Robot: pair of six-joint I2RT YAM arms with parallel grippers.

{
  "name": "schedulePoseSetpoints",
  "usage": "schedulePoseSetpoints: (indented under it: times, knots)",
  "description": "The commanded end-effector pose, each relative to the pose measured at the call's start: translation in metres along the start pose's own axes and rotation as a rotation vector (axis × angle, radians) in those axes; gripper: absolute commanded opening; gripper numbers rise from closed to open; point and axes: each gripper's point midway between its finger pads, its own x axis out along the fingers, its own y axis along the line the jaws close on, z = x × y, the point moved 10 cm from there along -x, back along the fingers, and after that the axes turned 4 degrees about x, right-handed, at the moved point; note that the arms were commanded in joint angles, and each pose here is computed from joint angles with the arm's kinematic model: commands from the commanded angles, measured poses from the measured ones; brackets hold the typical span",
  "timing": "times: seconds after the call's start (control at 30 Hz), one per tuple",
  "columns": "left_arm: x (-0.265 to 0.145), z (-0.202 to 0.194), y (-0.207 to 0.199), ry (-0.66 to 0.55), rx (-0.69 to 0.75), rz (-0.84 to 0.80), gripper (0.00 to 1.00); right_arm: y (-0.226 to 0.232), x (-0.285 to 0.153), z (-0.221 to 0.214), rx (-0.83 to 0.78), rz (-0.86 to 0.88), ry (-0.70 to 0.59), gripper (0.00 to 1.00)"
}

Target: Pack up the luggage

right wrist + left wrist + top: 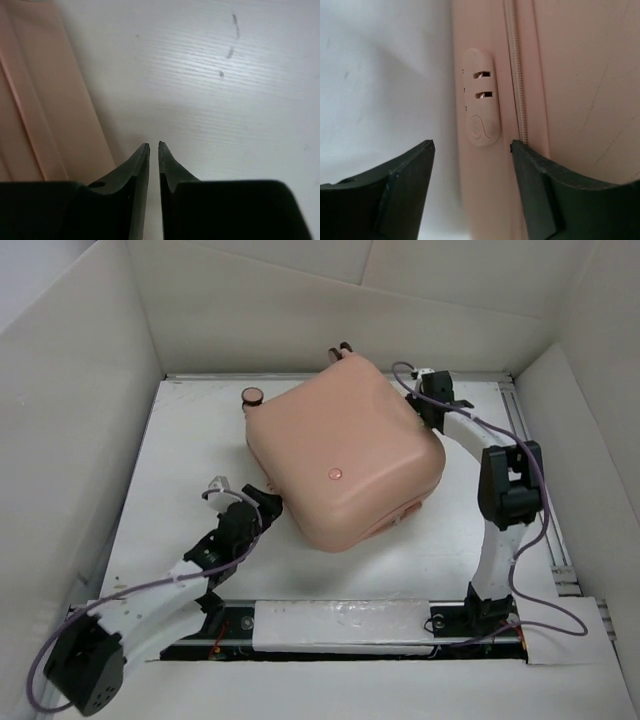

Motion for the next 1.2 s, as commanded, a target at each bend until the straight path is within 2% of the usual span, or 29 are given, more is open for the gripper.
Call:
schedulePoseSetpoints:
  times: [0.0,0.03,0.13,0.23,0.27,0.33,0.37,0.4,0.47,0.5,0.57,0.6,0.67,0.7,0.73,0.77,0.8,0.83,0.87,0.97,1.0,1.1,1.17]
  knots:
    - [-0.061,0.007,-0.059,0.161,-0.096,-0.435,0.67,0.155,-0.049,0.030,-0.117,0.636,-0.005,0.21]
    - [-0.067,0.015,-0.060,0.120,-0.091,-0.426,0.71,0.150,-0.042,0.032,-0.104,0.607,0.014,0.27]
    - [-0.074,0.044,-0.051,-0.067,-0.069,-0.320,0.80,0.140,-0.050,0.053,-0.066,0.575,-0.041,0.40]
    - [-0.069,0.071,-0.058,-0.190,-0.038,-0.222,0.86,0.122,-0.082,0.073,-0.029,0.519,-0.147,0.47]
    - [-0.072,0.082,-0.071,-0.208,-0.033,-0.230,0.87,0.121,-0.112,0.085,-0.036,0.515,-0.227,0.52]
    - [-0.066,0.092,-0.087,-0.224,-0.010,-0.208,0.93,0.101,-0.137,0.092,-0.009,0.427,-0.306,0.56]
    - [-0.060,0.102,-0.103,-0.230,0.019,-0.189,0.94,0.097,-0.143,0.084,-0.005,0.404,-0.316,0.61]
    - [-0.058,0.107,-0.113,-0.230,0.033,-0.185,0.94,0.088,-0.175,0.088,0.003,0.387,-0.385,0.62]
    - [-0.053,0.117,-0.127,-0.234,0.055,-0.161,0.96,0.074,-0.181,0.064,0.023,0.325,-0.375,0.66]
    - [-0.062,0.129,-0.139,-0.256,0.047,-0.190,0.96,0.071,-0.208,0.062,0.020,0.334,-0.454,0.83]
    - [-0.069,0.133,-0.143,-0.257,0.048,-0.213,0.95,0.063,-0.216,0.042,0.031,0.294,-0.466,0.92]
    - [-0.082,0.140,-0.143,-0.282,0.027,-0.248,0.92,0.057,-0.207,0.015,0.033,0.281,-0.416,0.93]
    - [-0.092,0.137,-0.129,-0.276,0.031,-0.240,0.84,0.053,-0.231,-0.007,0.046,0.296,-0.461,0.84]
    - [-0.106,0.140,-0.119,-0.300,0.017,-0.250,0.73,0.047,-0.223,-0.034,0.063,0.278,-0.414,0.78]
    - [-0.105,0.132,-0.104,-0.287,0.015,-0.218,0.64,0.048,-0.249,-0.044,0.068,0.306,-0.489,0.69]
    - [-0.108,0.126,-0.093,-0.275,0.014,-0.204,0.54,0.050,-0.255,-0.055,0.104,0.337,-0.503,0.64]
    - [-0.110,0.123,-0.085,-0.279,0.010,-0.210,0.48,0.055,-0.262,-0.068,0.110,0.380,-0.517,0.58]
    - [-0.119,0.122,-0.075,-0.289,-0.011,-0.229,0.44,0.055,-0.258,-0.089,0.117,0.398,-0.488,0.48]
    - [-0.114,0.111,-0.063,-0.263,0.006,-0.211,0.36,0.056,-0.273,-0.098,0.125,0.440,-0.532,0.43]
    - [-0.097,0.079,-0.047,-0.110,0.064,-0.227,0.29,0.057,-0.268,-0.135,0.178,0.440,-0.453,0.19]
    - [-0.092,0.068,-0.049,-0.036,0.062,-0.282,0.26,0.057,-0.265,-0.143,0.215,0.424,-0.425,0.17]
    - [-0.069,0.035,-0.028,0.095,0.064,-0.240,0.23,0.055,-0.251,-0.168,0.247,0.377,-0.353,0.17]
    - [-0.068,0.025,-0.024,0.121,0.041,-0.293,0.23,0.053,-0.238,-0.187,0.243,0.379,-0.311,0.27]
